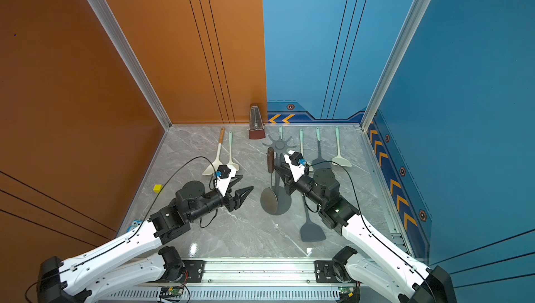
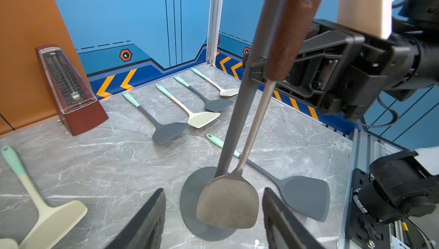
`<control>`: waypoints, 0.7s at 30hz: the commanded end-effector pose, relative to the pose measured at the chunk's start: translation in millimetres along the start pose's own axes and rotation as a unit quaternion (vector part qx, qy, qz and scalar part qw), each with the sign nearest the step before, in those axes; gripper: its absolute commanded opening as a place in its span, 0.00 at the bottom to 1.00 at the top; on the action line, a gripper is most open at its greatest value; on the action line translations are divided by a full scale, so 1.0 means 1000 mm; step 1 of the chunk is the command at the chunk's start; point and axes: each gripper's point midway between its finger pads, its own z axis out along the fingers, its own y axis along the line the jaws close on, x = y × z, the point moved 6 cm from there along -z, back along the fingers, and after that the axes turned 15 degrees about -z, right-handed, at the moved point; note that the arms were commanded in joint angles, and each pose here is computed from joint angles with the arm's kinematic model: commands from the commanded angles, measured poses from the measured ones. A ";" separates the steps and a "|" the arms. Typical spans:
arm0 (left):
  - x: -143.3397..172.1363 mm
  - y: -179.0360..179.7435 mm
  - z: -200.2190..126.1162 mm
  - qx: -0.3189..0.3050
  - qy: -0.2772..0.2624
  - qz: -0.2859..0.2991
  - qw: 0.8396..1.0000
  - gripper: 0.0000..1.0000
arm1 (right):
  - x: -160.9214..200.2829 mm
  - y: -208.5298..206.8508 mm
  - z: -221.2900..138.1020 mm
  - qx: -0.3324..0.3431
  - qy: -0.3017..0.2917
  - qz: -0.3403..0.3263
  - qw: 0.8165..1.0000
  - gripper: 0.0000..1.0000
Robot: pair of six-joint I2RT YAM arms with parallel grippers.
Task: Take the spatula off the kitchen utensil rack
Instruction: Take off the spatula from the rack.
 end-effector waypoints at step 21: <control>-0.010 -0.047 0.018 0.070 -0.032 0.056 0.996 0.67 | 0.039 0.016 -0.004 0.000 0.092 0.027 0.995 0.00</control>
